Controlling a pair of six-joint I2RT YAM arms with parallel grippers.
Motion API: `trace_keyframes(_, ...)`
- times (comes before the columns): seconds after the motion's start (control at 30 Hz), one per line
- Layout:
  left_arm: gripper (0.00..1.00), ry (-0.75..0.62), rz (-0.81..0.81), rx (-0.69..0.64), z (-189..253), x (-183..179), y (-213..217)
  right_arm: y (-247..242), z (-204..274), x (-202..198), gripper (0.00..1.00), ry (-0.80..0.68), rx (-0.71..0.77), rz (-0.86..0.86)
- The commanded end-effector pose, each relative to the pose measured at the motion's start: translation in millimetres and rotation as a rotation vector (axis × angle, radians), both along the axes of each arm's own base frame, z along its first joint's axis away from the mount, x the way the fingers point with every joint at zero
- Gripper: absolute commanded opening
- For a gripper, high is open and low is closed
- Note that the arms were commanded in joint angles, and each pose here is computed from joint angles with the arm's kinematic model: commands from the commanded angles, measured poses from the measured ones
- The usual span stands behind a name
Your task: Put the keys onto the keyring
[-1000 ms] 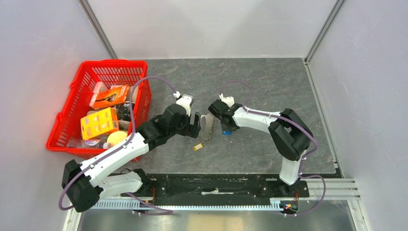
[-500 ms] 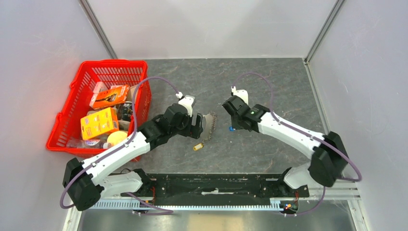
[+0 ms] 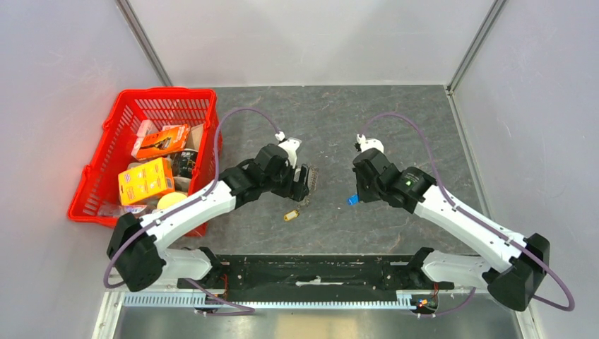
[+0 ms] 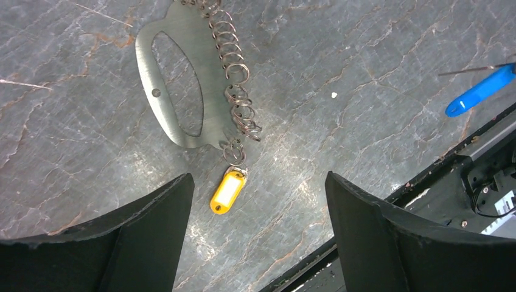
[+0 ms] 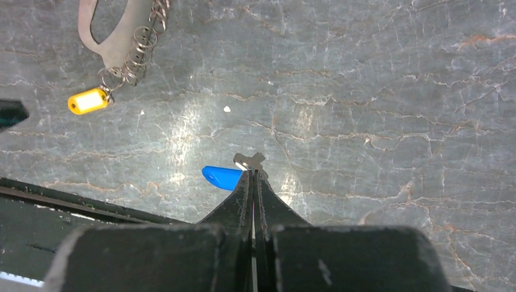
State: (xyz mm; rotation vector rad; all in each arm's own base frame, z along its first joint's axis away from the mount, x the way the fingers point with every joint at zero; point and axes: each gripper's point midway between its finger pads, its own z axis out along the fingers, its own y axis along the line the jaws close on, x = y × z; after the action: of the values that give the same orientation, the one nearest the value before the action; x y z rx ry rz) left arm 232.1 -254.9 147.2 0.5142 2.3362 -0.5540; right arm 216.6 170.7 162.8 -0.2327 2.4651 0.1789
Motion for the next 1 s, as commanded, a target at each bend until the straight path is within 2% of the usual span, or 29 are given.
trace_keyframes(0.0, 0.83, 0.031, -0.003, -0.034, 2.3, 7.5, -18.0, -3.3, -3.3, -14.0, 0.00, 0.023, 0.013, 0.034)
trace_keyframes(0.1, 0.76, 0.065, 0.038, -0.001, -14.6, 8.2, -16.2, -5.0, -6.9, -18.7, 0.00, 0.032, 0.018, 0.040)
trace_keyframes(0.3, 0.70, 0.113, 0.125, 0.076, -46.3, 5.3, -3.5, -8.3, -9.3, -23.7, 0.00, 0.031, 0.027, 0.045)
trace_keyframes(0.37, 0.62, 0.128, 0.127, 0.079, -53.0, 4.6, -6.3, -6.8, -10.0, -24.5, 0.00, 0.032, 0.035, 0.049)
trace_keyframes(0.53, 0.51, 0.162, 0.120, 0.084, -67.3, 3.5, -14.5, -3.5, -12.9, -27.4, 0.00, 0.044, 0.057, 0.055)
trace_keyframes(0.97, 0.42, 0.216, 0.137, 0.078, -93.6, 8.6, -28.9, -3.3, -15.4, -31.2, 0.00, 0.050, 0.065, 0.057)
